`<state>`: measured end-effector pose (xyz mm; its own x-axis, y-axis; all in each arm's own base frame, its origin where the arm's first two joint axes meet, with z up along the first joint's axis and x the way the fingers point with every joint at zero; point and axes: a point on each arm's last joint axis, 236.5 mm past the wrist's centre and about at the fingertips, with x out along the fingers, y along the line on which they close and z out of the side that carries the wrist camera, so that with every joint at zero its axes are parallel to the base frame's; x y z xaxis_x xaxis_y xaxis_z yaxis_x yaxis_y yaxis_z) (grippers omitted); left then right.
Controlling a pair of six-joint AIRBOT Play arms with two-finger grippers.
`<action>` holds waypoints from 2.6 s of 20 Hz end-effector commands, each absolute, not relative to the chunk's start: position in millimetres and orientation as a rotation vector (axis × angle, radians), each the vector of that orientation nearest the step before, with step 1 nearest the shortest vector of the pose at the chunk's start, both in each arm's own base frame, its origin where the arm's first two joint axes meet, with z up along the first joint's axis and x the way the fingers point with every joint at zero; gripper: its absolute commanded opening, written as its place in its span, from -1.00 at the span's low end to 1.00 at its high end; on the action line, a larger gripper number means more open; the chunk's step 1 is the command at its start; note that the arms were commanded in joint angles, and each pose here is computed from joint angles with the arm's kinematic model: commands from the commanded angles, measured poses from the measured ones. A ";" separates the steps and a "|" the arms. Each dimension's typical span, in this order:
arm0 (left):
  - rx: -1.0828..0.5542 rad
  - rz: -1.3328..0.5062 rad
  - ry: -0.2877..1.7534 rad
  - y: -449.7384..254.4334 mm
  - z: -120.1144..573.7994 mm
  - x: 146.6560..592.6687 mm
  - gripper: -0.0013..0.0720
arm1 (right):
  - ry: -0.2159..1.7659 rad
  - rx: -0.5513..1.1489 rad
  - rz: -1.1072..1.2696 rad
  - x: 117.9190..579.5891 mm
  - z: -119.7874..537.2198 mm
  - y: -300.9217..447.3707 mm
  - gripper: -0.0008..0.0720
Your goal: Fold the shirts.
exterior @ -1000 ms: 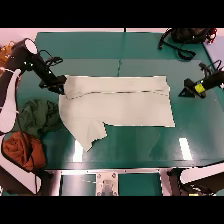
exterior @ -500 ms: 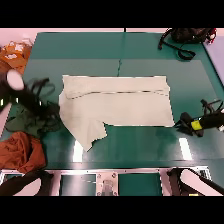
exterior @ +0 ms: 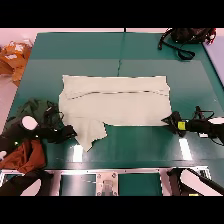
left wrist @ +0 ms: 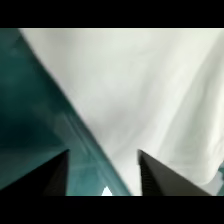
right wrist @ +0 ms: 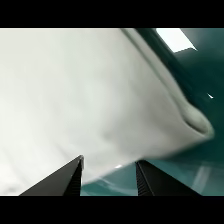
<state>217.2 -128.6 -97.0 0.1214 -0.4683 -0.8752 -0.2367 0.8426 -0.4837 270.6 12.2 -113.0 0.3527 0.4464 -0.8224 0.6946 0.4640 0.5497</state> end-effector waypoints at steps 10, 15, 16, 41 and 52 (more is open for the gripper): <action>-0.449 -0.399 1.528 -162.1 -65.3 243.9 -0.90 | 1.287 1.063 -0.049 306.1 -96.2 20.1 -0.93; -0.215 -0.362 1.612 -121.7 -31.0 211.2 -0.90 | 1.430 0.931 -0.111 263.7 -101.2 -7.8 -0.94; -0.217 -0.374 1.631 -122.9 -27.0 204.1 -0.90 | 1.456 0.904 -0.140 254.1 -100.6 -13.7 -0.94; -0.123 -0.277 1.248 -136.0 -21.9 498.7 0.48 | 1.112 0.750 0.034 531.3 -71.8 14.7 -0.12; -0.087 -0.166 1.322 -80.4 30.0 492.0 -0.82 | 1.277 0.745 0.158 487.1 -63.0 -85.9 0.63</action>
<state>515.4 -88.9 31.3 0.3378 -0.1845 -0.9230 0.0567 0.9828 -0.1758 518.1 -71.0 -48.0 0.4166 0.4286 -0.8017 0.2979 0.7689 0.5658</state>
